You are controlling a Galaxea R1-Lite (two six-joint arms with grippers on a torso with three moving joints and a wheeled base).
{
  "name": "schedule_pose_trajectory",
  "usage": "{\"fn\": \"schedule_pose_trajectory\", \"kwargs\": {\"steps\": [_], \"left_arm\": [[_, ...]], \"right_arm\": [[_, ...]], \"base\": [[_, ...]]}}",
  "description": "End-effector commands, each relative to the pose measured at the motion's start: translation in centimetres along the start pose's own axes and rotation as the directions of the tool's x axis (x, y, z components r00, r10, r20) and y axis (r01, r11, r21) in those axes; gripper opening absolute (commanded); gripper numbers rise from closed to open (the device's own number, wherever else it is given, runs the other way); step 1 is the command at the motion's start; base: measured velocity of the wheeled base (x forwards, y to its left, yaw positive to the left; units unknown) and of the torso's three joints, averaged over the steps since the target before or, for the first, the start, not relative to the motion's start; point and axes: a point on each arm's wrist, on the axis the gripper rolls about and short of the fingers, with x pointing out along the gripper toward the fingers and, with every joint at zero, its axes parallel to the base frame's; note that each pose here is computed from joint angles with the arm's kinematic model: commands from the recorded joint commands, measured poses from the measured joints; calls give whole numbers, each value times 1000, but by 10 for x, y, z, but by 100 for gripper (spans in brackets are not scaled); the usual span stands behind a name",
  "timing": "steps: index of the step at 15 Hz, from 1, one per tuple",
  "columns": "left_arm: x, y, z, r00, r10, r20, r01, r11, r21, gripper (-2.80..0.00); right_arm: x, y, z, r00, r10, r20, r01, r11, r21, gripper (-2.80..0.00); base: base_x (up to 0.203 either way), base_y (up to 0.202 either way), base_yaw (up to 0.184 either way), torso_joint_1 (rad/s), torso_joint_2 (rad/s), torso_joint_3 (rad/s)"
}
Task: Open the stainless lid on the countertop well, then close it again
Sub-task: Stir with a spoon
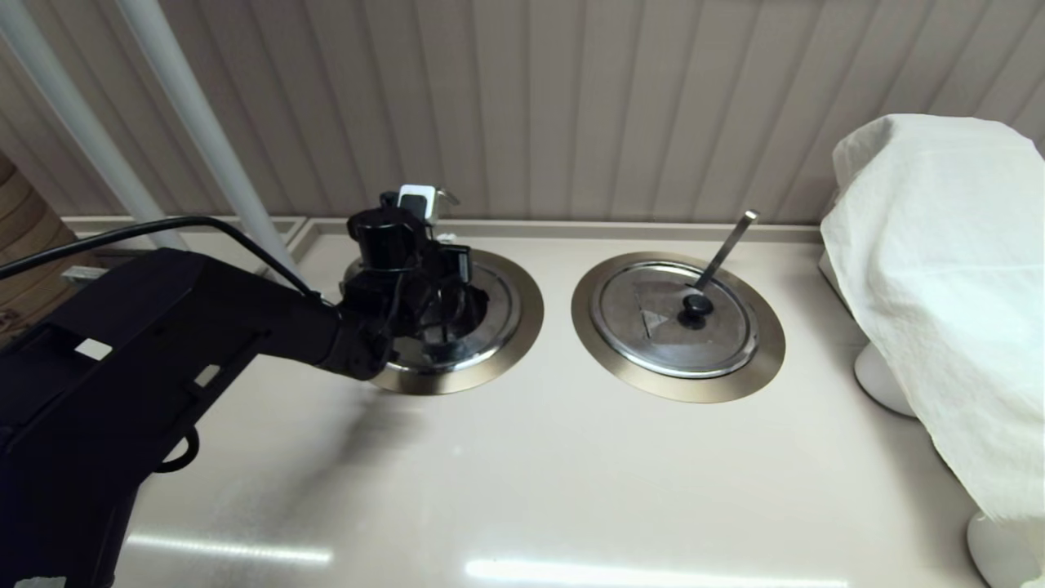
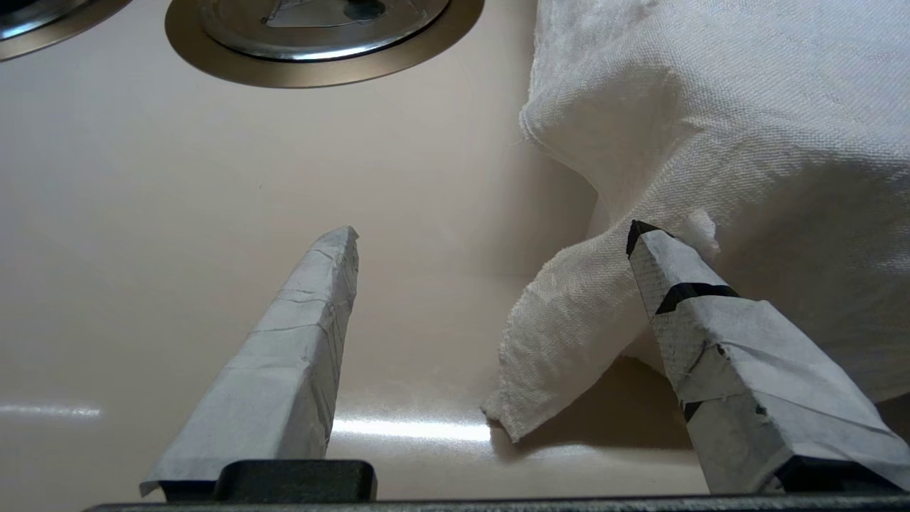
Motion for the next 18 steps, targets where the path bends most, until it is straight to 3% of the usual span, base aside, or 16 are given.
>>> {"fn": "schedule_pose_trajectory", "kwargs": {"steps": [1,10,15,16,18], "left_arm": [[5,-2,-7,1000,1,-2,-1,1000,1,-280],[22,-13,-17,999,25,22,-24,1000,-7,-280],[24,-16,-18,999,54,1,-54,999,-2,-280],[24,-16,-20,998,59,0,-59,998,-2,0],[24,-19,-18,999,53,8,-53,999,-5,0]], "right_arm": [[0,0,0,1000,0,1,0,1000,0,0],[0,0,0,1000,0,1,0,1000,0,0],[0,0,0,1000,0,1,0,1000,1,0],[0,0,0,1000,0,1,0,1000,0,0],[0,0,0,1000,0,1,0,1000,0,0]], "base": [[0,0,0,0,0,0],[0,0,0,0,0,0],[0,0,0,0,0,0],[0,0,0,0,0,0],[0,0,0,0,0,0]]}}
